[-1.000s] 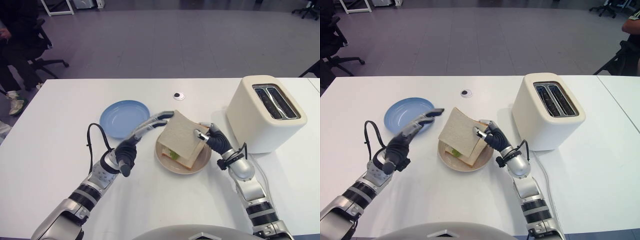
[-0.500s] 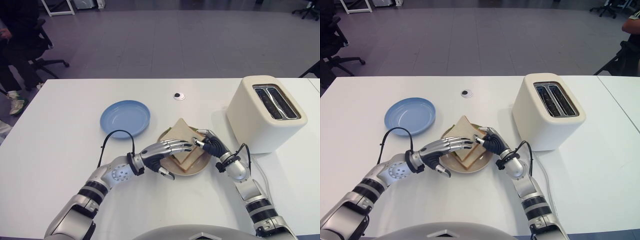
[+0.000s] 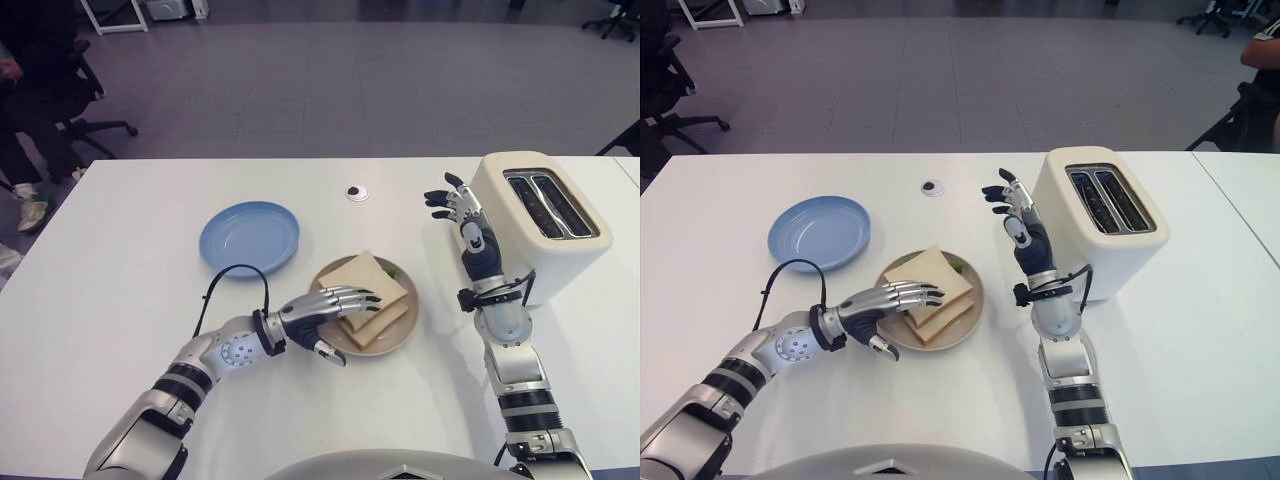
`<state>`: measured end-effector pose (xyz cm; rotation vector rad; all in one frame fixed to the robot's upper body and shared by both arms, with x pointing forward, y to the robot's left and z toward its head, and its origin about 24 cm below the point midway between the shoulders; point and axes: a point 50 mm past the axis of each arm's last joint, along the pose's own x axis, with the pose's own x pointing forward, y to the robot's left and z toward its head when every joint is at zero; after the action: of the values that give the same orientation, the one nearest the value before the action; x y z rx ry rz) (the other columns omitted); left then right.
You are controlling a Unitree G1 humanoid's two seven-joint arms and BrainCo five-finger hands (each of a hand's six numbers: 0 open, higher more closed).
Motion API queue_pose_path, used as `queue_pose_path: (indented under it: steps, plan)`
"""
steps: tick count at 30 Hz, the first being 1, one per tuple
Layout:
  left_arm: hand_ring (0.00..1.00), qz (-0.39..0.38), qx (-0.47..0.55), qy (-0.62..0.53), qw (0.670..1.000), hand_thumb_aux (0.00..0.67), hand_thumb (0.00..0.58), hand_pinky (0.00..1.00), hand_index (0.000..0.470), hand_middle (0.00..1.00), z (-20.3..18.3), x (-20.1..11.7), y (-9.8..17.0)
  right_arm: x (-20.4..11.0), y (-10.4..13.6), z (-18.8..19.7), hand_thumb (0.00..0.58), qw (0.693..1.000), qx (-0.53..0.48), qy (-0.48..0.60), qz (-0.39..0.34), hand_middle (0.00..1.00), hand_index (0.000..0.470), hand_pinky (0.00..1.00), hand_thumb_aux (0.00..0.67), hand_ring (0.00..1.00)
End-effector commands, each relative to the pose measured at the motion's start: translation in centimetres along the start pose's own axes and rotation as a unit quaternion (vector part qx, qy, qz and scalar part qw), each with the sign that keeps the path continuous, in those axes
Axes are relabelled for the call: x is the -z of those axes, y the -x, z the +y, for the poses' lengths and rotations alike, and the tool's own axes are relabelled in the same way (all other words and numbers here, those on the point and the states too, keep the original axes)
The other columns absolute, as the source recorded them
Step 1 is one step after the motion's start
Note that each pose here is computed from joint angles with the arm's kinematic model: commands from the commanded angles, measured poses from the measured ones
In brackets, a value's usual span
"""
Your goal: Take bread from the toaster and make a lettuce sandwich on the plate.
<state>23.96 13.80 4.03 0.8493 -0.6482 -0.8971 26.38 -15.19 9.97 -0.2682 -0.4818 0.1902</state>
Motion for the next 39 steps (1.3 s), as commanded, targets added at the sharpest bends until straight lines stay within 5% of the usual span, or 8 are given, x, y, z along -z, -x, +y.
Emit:
queue_pose_path:
  steps: [1,4,16,28,32,36,37,39]
  plan:
    - [0.08,-0.113,-0.207,0.056,0.970,0.410,0.493,0.08,0.288,0.08,4.7,-2.7,-0.6,-1.9,1.1,2.6,0.580,0.990,-0.109,-0.058,-0.062,0.93,0.463,0.93,0.659,0.93]
    - [1.00,-0.188,-0.239,0.125,0.944,0.670,0.580,1.00,0.470,1.00,6.0,-4.8,0.1,-3.3,3.1,4.6,0.580,0.963,-0.236,-0.086,-0.100,1.00,0.470,1.00,0.670,1.00]
    - [1.00,-0.167,0.248,0.245,0.922,0.670,0.580,1.00,0.470,1.00,-4.0,-6.5,5.4,-0.4,12.1,5.3,0.580,0.765,-0.644,-0.012,0.011,1.00,0.470,1.00,0.670,1.00]
    - [1.00,0.065,0.106,0.094,0.988,0.670,0.580,1.00,0.470,1.00,-2.7,0.8,1.9,3.4,5.7,7.3,0.580,0.901,-0.424,0.063,0.066,1.00,0.470,1.00,0.670,1.00]
    - [0.61,0.099,-0.069,0.026,0.992,0.000,0.000,0.61,0.000,0.61,0.9,2.3,-0.3,3.3,3.8,6.5,0.580,0.941,-0.330,0.052,0.063,1.00,0.470,1.00,0.670,1.00]
    - [0.00,0.021,-0.228,0.042,0.973,0.000,0.000,0.00,0.000,0.00,3.9,0.5,-0.7,0.8,2.1,4.5,0.580,0.972,-0.235,0.017,-0.019,0.95,0.470,0.95,0.670,0.95]
    - [0.00,-0.009,-0.263,0.057,0.963,0.000,0.000,0.00,0.000,0.00,4.6,-0.3,-0.5,-0.2,1.8,3.9,0.551,0.976,-0.213,0.002,-0.048,0.85,0.365,0.85,0.520,0.85]
    - [0.00,-0.063,-0.322,0.087,0.941,0.000,0.000,0.00,0.000,0.00,5.8,-1.6,0.0,-1.9,1.5,2.6,0.000,0.980,-0.168,-0.036,-0.097,0.22,0.000,0.22,0.000,0.22]
